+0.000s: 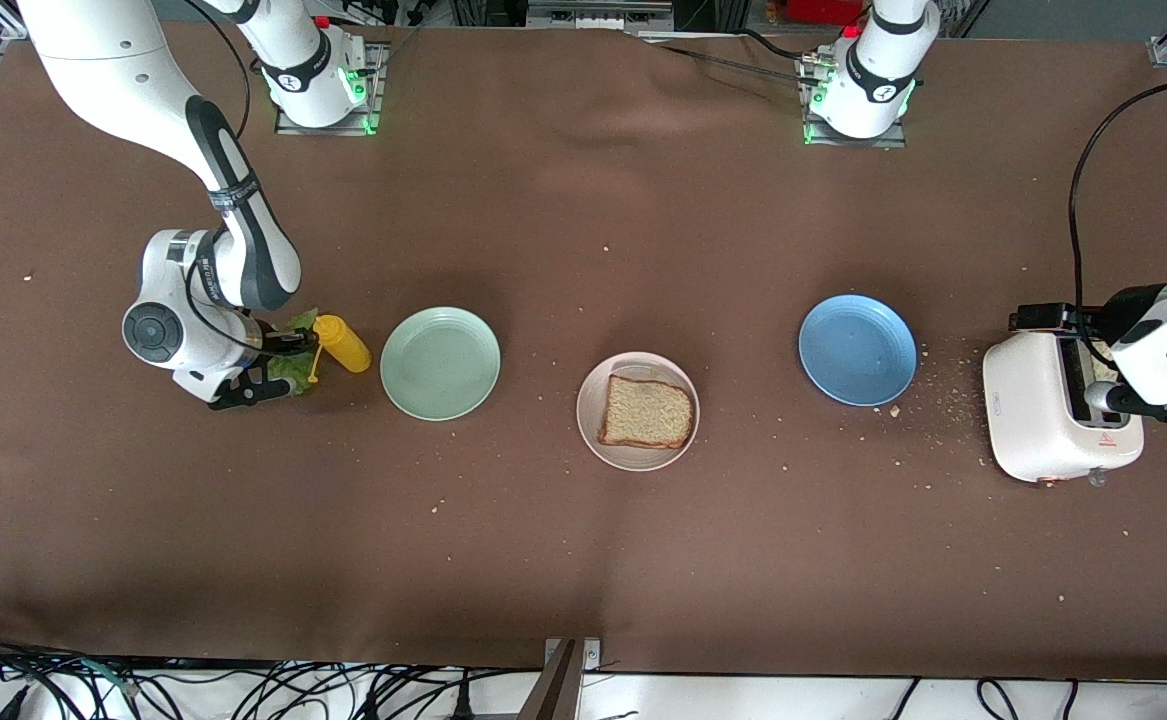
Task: Make sandwich in beige plate with both arms
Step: 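Carry the lettuce leaf onto the bread on the beige plate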
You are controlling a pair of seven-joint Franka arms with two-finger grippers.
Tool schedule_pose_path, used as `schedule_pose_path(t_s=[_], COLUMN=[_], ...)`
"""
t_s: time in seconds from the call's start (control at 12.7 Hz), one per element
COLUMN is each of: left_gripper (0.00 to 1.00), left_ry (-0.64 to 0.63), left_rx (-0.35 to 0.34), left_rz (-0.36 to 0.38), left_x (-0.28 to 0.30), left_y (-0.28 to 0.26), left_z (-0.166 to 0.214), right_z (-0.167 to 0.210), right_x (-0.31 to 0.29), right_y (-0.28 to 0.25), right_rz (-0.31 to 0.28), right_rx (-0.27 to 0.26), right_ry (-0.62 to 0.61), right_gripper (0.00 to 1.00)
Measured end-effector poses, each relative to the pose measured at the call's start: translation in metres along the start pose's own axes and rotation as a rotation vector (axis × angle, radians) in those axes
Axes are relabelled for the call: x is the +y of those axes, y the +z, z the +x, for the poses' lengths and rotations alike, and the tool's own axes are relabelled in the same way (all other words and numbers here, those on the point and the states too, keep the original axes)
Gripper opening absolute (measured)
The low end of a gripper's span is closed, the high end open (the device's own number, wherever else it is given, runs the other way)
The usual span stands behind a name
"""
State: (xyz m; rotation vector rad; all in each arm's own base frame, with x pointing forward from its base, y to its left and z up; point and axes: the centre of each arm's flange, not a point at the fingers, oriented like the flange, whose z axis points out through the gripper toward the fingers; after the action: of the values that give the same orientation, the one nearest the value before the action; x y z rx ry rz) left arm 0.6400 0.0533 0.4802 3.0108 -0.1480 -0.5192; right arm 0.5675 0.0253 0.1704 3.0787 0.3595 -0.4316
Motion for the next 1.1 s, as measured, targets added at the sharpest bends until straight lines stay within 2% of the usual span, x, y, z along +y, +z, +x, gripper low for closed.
schedule_pose_path(t_s=[0.32,0.47,0.87,1.1], left_gripper=[1.00,1.00,1.00,1.00], left_ry=[-0.001,-0.001,-0.001,-0.001], left_rx=[0.000,0.000,0.000,0.000], left_rz=[0.000,0.000,0.000,0.000], left_x=[0.000,0.000,0.000,0.000], left_y=[0.000,0.000,0.000,0.000], left_z=[0.000,0.000,0.000,0.000], right_z=[0.007,0.016,0.022,0.016], right_x=[-0.001,0.002,0.001,-0.010], right_y=[-0.024,-0.062,-0.175,-0.243], right_rz=[0.009,-0.006,-0.021,-0.021], right_rx=[-0.041,-0.067,-0.143,-0.138], right_ry=[-0.007,-0.022,-0.037,-0.047], right_gripper=[0.21,0.16,0.16,0.16])
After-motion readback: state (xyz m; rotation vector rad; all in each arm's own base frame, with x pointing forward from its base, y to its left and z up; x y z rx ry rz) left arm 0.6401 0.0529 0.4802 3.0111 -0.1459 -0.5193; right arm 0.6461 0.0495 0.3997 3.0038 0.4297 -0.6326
